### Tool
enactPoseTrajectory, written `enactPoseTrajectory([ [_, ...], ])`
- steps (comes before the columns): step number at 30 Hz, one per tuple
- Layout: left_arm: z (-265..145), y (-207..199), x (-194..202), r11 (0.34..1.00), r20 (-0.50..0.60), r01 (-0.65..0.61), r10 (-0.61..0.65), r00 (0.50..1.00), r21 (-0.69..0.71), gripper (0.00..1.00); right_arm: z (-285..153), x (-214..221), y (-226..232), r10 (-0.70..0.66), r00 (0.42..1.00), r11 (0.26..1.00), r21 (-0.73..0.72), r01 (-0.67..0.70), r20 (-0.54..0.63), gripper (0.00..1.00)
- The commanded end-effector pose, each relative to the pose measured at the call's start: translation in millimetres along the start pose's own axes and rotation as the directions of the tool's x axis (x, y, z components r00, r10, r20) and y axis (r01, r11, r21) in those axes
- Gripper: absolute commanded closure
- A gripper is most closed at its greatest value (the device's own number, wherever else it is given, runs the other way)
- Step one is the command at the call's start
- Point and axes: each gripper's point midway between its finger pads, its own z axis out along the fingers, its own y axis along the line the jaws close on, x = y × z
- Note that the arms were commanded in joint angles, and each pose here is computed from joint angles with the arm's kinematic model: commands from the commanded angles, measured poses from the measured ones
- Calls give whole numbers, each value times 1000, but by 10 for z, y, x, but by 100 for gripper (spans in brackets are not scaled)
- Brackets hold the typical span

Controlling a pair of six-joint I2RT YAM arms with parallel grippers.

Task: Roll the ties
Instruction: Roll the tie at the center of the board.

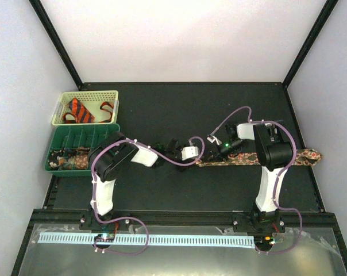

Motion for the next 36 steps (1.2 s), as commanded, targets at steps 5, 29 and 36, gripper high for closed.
enactPoseTrajectory([
  [5, -68, -72, 112, 997, 50, 72, -74, 996, 33, 31, 55, 80, -406, 31, 998, 988, 154, -24, -46, 98],
  [29, 246, -19, -307, 998, 174, 54, -60, 983, 38, 52, 124, 180, -519, 38, 996, 986, 162, -25, -76, 98],
  [36, 352, -34, -53, 999, 103, 25, -28, 994, 36, 53, 127, 187, -491, 35, 996, 989, 146, -23, -78, 98],
])
